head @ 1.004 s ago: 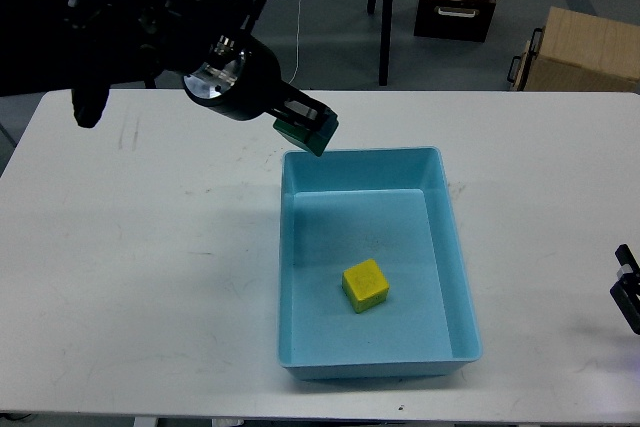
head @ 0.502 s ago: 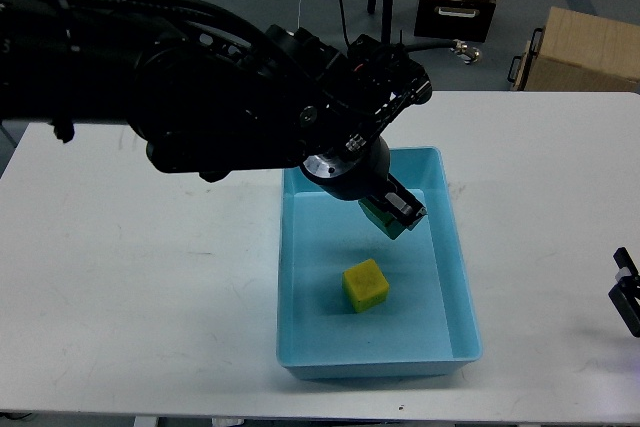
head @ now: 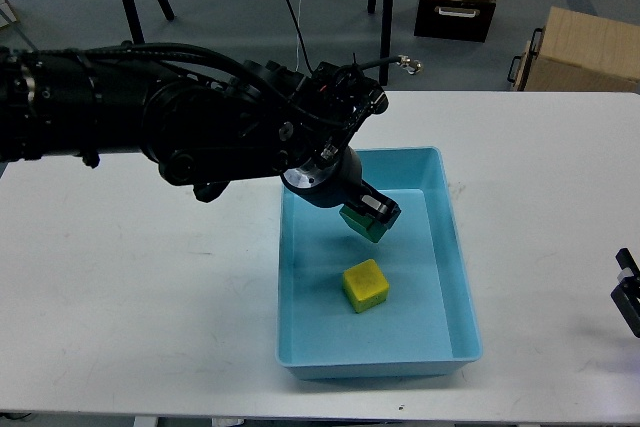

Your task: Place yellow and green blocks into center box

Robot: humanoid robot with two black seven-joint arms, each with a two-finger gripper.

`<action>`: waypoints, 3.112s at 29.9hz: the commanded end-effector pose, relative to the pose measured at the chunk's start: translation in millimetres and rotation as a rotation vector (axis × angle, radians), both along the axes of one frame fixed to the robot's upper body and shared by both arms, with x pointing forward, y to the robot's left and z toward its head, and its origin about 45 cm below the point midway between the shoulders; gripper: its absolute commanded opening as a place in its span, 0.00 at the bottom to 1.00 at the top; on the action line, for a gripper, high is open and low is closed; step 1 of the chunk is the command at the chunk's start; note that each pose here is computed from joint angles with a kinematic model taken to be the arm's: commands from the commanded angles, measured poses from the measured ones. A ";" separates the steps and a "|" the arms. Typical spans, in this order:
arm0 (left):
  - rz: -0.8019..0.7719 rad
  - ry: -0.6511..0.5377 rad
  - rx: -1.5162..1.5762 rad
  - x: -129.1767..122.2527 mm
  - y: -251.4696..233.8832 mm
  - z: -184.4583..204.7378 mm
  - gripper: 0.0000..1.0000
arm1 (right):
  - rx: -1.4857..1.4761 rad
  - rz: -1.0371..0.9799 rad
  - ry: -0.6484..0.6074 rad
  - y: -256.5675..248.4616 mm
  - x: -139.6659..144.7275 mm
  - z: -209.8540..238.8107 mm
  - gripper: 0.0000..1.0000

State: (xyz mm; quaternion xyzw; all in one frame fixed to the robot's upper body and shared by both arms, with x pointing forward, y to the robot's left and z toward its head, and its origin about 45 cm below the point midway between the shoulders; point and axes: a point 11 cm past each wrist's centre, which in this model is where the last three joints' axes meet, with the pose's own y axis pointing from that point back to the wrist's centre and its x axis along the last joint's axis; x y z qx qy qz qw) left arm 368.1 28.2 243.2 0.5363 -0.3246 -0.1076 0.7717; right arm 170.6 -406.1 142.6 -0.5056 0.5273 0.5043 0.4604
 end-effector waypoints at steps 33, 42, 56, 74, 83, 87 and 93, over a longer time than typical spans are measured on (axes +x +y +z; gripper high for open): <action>0.161 0.060 -0.017 16.7 34.1 -56.5 0.55 | -0.012 0.006 0.005 0.3 -0.7 -0.9 0.98; 0.162 0.063 -0.049 17.5 27.4 -50.8 0.76 | -0.011 0.007 0.006 0.7 -0.8 -1.2 0.98; 0.087 -0.002 -0.499 35.5 -61.5 86.8 0.81 | -0.012 0.011 0.003 1.9 0.1 -0.4 0.98; 0.640 0.166 -1.598 123.7 119.3 211.8 0.84 | -0.010 0.017 -0.007 5.8 4.8 -0.4 0.98; 0.978 0.107 -2.113 104.3 316.1 169.6 0.86 | -0.079 0.057 -0.071 8.6 29.0 15.6 0.98; 1.049 0.107 -2.236 76.5 356.7 141.4 0.86 | -0.061 0.053 -0.082 13.0 30.9 15.8 0.98; 1.139 0.138 -2.407 13.0 380.1 80.0 0.86 | -0.025 0.048 -0.079 23.4 26.7 10.3 0.98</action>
